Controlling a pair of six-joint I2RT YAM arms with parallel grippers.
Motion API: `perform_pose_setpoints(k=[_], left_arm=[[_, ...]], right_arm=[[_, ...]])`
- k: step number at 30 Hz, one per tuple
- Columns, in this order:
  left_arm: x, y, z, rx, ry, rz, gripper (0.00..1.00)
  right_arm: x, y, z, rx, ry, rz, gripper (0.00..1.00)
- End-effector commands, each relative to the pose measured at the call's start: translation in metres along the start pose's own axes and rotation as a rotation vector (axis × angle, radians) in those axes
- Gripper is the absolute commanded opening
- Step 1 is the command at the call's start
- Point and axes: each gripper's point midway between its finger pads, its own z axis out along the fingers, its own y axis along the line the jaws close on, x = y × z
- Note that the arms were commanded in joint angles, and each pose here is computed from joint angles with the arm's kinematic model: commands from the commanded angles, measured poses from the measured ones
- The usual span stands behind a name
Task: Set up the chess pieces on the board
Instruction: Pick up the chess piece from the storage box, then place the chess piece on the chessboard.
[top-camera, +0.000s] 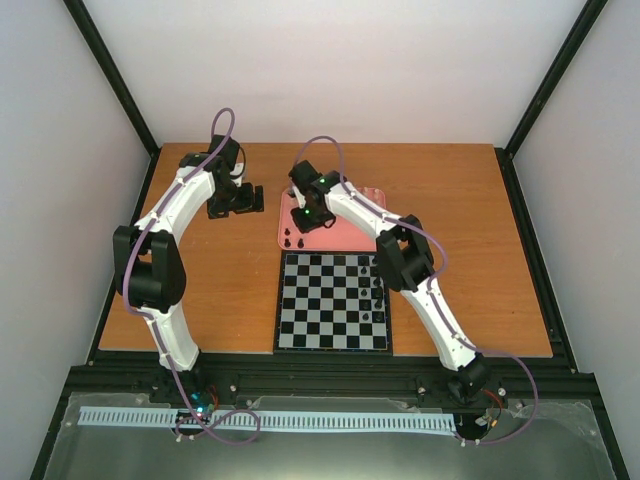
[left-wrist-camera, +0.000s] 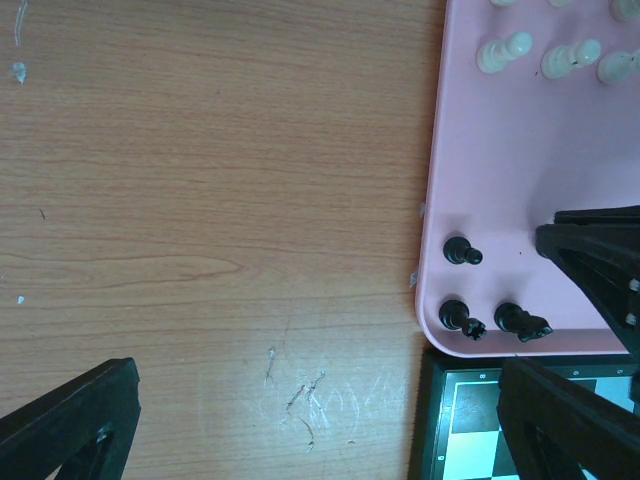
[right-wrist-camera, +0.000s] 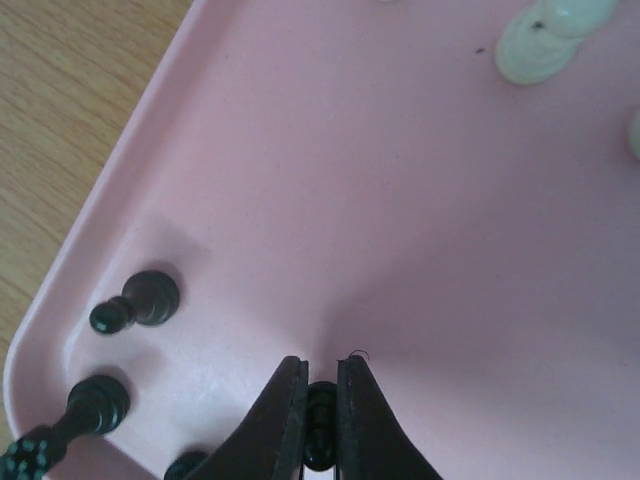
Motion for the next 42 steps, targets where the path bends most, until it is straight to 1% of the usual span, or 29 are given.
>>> perform_pose_setpoints(k=[1,4,7,12,15,19,24,29,32,42], left_arm=[[-0.010,-0.005,-0.015,0.018,-0.047,-0.002,1.00],[-0.011,-0.005,-0.017,0.016,-0.052,-0.001,1.00],[-0.011,-0.005,-0.018,0.016,-0.056,0.000,1.00],[-0.010,-0.005,-0.017,0.018,-0.054,0.000,1.00],[-0.010,-0.004,-0.017,0.013,-0.055,0.000,1.00],[-0.010,-0.004,-0.016,0.012,-0.052,-0.002,1.00],[-0.009,-0.004,-0.013,0.010,-0.045,-0.002,1.00],[-0.008,-0.003,-0.012,0.010,-0.043,-0.006,1.00],[-0.007,-0.002,-0.010,0.006,-0.039,-0.005,1.00],[-0.005,0.001,-0.008,-0.006,-0.034,-0.006,1.00]], right_arm=[[-0.031,-0.006,-0.072,0.033,-0.143,0.015,0.03],[-0.035,-0.006,-0.113,0.042,-0.203,0.027,0.03],[-0.010,-0.003,-0.136,0.025,-0.192,0.026,0.03],[0.067,0.010,-0.156,-0.029,-0.121,0.008,0.03],[0.122,0.022,-0.159,-0.050,-0.056,-0.028,0.03],[0.183,0.035,-0.159,-0.087,-0.003,-0.045,0.03],[0.233,0.047,-0.157,-0.116,0.021,-0.051,0.03],[0.254,0.044,-0.150,-0.129,0.009,-0.040,0.03],[0.265,0.042,-0.139,-0.133,0.031,-0.024,0.03],[0.287,0.039,-0.128,-0.148,0.053,-0.020,0.03]])
